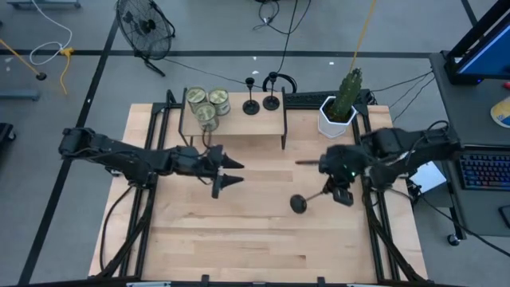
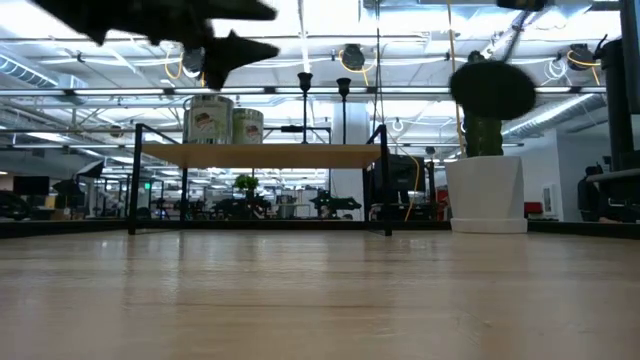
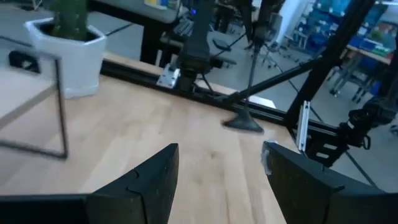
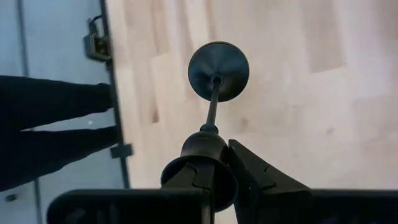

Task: Pick & Place candle stick holders
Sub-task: Put the black candle holder on the shelf

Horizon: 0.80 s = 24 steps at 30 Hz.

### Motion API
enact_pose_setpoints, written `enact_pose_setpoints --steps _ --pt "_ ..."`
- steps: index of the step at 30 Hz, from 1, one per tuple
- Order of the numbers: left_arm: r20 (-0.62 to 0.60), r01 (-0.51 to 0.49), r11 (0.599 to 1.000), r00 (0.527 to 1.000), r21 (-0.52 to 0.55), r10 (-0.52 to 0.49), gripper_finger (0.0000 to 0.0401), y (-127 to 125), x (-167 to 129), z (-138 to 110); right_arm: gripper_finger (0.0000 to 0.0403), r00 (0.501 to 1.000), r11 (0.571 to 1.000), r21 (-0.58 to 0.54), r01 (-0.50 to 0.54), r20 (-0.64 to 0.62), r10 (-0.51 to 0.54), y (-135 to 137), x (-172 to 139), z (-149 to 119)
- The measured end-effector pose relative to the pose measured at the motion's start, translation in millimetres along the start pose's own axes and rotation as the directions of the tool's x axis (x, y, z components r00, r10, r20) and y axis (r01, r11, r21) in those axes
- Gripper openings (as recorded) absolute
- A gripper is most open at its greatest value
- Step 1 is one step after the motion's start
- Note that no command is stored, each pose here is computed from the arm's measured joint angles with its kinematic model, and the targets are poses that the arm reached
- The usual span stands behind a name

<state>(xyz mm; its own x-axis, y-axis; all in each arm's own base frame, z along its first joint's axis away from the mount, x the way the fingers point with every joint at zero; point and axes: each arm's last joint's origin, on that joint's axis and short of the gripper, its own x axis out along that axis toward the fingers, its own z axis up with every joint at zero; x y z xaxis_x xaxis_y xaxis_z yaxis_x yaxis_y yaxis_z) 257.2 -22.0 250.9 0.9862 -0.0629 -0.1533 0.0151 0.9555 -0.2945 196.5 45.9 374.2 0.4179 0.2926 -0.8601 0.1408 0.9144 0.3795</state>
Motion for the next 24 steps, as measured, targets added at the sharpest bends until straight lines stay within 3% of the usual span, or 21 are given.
enact_pose_setpoints --steps 9,16,24 --pt "0.071 0.051 0.999 0.996 -0.019 -0.050 0.0239 4.5 -40.2 -21.8 0.0016 0.992 0.992 0.018 0.129 -0.002 -0.129 -35.8 -23.0 60.2" --pt "0.058 0.053 0.998 0.997 -0.035 -0.050 0.0239 8.7 -49.9 -27.1 0.0016 0.968 0.969 0.013 0.247 0.031 -0.247 -70.1 -41.5 106.3" --pt "0.043 0.093 0.995 0.995 -0.042 -0.091 0.0239 11.5 -49.9 -26.6 0.0016 0.941 0.945 0.088 0.315 0.099 -0.323 -109.7 -69.2 138.0"
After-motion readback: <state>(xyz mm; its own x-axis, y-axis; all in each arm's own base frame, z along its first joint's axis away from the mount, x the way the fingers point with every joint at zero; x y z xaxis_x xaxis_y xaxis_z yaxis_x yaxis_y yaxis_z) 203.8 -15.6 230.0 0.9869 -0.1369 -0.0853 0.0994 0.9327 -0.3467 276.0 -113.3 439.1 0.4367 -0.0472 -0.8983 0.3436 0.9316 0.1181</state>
